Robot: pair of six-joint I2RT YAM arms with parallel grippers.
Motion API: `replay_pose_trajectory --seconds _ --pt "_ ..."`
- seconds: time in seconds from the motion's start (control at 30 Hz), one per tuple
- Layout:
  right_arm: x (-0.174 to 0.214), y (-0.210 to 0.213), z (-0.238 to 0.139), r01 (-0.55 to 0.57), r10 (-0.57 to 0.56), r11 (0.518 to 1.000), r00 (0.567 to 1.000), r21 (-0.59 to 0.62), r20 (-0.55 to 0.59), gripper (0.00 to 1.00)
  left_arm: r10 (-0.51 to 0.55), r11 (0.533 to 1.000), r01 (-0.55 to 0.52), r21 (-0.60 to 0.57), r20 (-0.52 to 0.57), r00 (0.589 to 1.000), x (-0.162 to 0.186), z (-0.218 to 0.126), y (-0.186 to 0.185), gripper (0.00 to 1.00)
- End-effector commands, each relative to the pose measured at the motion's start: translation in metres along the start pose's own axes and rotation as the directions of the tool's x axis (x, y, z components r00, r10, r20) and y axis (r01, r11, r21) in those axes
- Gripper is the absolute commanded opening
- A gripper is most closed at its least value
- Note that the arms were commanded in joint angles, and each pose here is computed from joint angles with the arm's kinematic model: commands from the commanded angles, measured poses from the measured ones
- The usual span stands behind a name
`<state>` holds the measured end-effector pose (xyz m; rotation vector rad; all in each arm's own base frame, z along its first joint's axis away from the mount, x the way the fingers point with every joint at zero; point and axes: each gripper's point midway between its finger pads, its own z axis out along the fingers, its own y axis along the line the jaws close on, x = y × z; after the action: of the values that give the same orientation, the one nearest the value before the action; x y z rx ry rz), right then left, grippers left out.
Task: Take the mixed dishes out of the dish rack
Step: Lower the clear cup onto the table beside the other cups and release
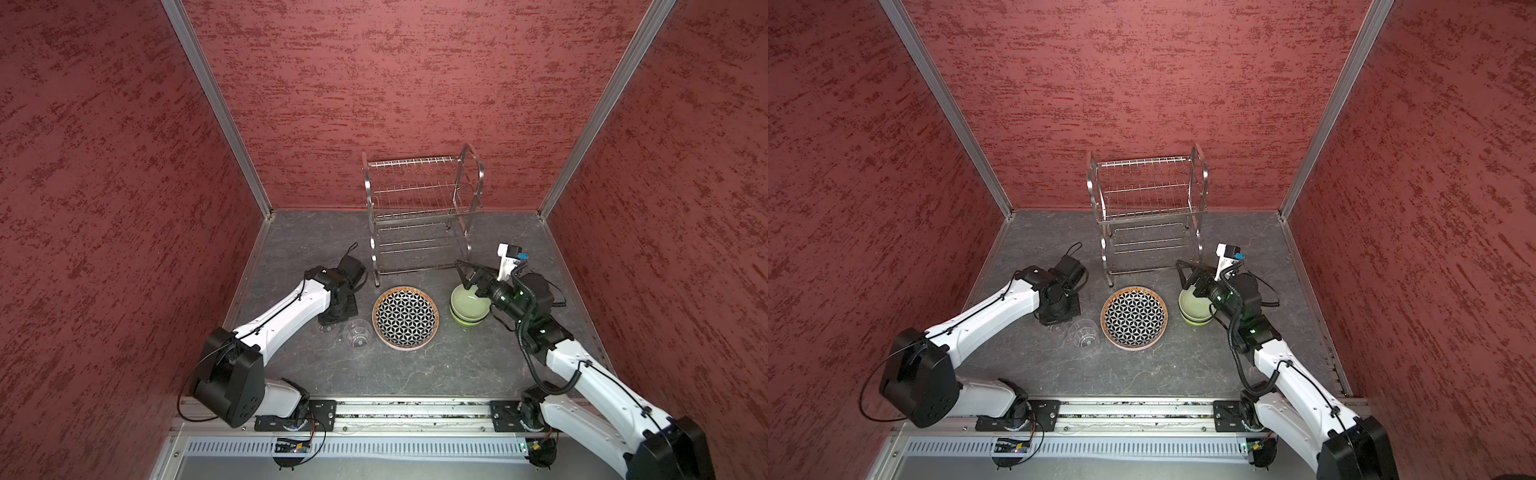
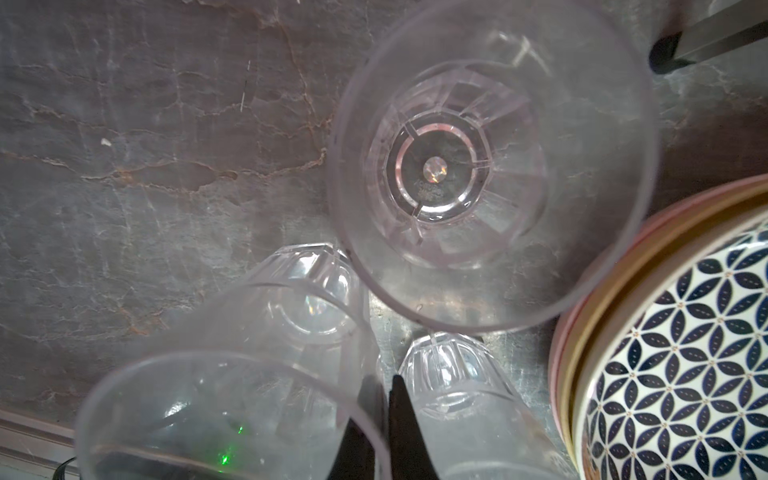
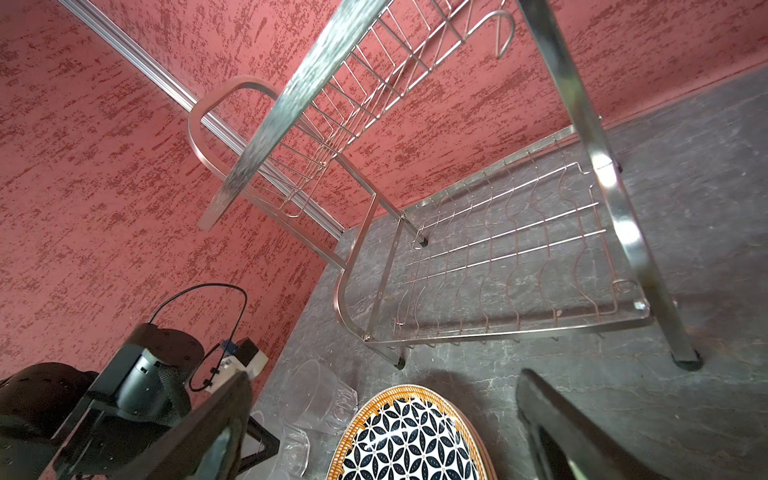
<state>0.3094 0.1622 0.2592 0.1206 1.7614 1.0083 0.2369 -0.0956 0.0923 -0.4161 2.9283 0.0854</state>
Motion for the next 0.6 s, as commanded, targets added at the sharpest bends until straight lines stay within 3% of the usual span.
replay_pose_trajectory --seconds 0.0,0.3,0.57 --pt "-0.006 0.001 -0.003 0.023 -0.023 1.000 0.999 0.008 0.026 0.99 0.005 0.999 -0.005 0.041 0.001 1.000 -0.003 0.006 -0.010 0.04" --pt "-0.006 0.001 0.000 0.016 -0.016 1.000 1.000 0.002 0.023 0.99 0.002 0.999 0.000 0.043 -0.036 0.999 0.009 0.019 -0.008 0.06" --pt "-0.005 0.000 0.000 0.011 -0.011 1.000 1.000 0.006 0.020 0.99 -0.004 0.998 0.006 0.063 -0.032 0.999 0.010 0.018 -0.010 0.31"
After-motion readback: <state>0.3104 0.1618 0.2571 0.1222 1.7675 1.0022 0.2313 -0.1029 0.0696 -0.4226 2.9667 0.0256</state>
